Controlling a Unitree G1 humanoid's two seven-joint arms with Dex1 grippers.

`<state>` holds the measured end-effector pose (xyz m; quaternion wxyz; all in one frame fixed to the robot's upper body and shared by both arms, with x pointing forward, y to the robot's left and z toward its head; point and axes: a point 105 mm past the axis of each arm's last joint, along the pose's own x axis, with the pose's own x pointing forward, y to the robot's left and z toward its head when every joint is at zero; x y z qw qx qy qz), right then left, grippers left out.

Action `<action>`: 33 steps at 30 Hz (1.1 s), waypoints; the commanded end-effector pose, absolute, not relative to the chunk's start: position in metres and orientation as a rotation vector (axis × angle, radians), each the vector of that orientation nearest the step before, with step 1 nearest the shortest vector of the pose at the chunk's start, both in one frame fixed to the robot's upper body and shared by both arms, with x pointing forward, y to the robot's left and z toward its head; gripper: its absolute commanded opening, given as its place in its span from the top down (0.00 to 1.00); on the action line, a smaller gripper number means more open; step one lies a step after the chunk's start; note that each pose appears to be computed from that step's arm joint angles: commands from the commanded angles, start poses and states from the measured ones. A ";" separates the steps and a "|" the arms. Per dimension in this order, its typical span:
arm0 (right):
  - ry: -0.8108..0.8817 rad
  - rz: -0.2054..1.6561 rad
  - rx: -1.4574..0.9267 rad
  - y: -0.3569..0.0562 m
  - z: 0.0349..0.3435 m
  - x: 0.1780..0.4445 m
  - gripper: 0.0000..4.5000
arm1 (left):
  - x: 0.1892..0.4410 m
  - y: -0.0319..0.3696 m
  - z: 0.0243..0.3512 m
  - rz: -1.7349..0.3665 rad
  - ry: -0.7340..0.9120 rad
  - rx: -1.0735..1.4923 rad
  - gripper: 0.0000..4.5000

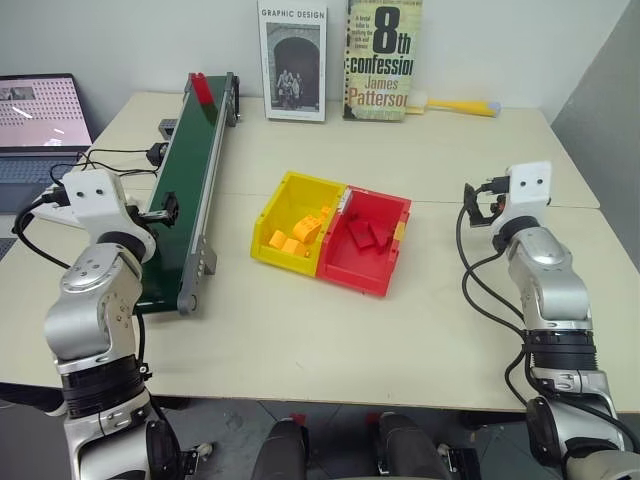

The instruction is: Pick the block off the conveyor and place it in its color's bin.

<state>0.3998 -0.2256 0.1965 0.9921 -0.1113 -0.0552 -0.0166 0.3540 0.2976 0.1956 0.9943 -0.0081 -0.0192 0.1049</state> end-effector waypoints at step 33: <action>-0.040 1.040 -0.216 -0.106 0.255 0.304 0.00 | 0.381 0.297 0.214 0.265 -0.104 0.056 0.00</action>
